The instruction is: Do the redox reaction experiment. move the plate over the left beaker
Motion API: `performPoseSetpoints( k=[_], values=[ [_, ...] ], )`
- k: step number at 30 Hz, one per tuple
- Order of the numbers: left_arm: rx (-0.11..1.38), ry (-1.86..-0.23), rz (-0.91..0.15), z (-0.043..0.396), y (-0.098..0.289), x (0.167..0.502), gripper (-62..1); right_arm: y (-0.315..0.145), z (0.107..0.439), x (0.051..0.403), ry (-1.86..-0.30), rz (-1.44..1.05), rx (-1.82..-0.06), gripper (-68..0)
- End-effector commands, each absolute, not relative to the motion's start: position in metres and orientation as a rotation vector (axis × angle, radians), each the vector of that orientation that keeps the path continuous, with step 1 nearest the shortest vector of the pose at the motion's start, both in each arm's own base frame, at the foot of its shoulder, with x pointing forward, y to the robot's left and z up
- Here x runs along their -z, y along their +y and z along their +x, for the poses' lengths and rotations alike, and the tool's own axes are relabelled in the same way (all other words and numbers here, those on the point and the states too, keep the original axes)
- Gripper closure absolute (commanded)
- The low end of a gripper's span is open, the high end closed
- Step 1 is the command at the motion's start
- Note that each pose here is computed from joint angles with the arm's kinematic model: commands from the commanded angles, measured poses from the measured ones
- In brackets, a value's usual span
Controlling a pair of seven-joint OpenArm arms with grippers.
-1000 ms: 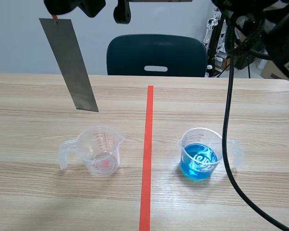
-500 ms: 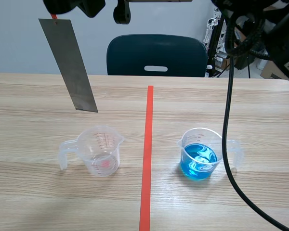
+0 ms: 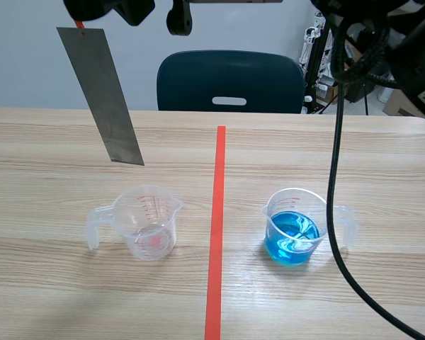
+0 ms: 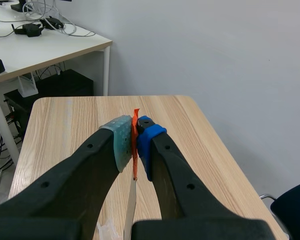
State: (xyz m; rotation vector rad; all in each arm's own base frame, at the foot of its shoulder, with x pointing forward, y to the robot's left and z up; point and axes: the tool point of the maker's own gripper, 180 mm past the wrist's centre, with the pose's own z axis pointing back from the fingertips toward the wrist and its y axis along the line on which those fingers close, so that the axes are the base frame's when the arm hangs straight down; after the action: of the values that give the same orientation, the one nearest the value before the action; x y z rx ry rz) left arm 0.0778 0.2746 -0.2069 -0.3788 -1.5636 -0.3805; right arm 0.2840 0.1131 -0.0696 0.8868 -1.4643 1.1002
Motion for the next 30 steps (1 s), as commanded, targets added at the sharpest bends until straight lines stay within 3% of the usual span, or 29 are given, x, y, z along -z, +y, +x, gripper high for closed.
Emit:
performPoseSetpoints(
  k=[1,30],
  values=[
    [0.372,-1.595,-0.378,0.0792,0.2749,0.2005,-62.3,0.1168,0.2803,0.0548,-1.502,0.917,-1.112,-0.2],
    [0.371,-1.602,-0.379,0.0793,0.2750,0.1992,-62.3,0.1168,0.2799,0.0541,-1.503,0.923,-1.110,-0.2]
  ],
)
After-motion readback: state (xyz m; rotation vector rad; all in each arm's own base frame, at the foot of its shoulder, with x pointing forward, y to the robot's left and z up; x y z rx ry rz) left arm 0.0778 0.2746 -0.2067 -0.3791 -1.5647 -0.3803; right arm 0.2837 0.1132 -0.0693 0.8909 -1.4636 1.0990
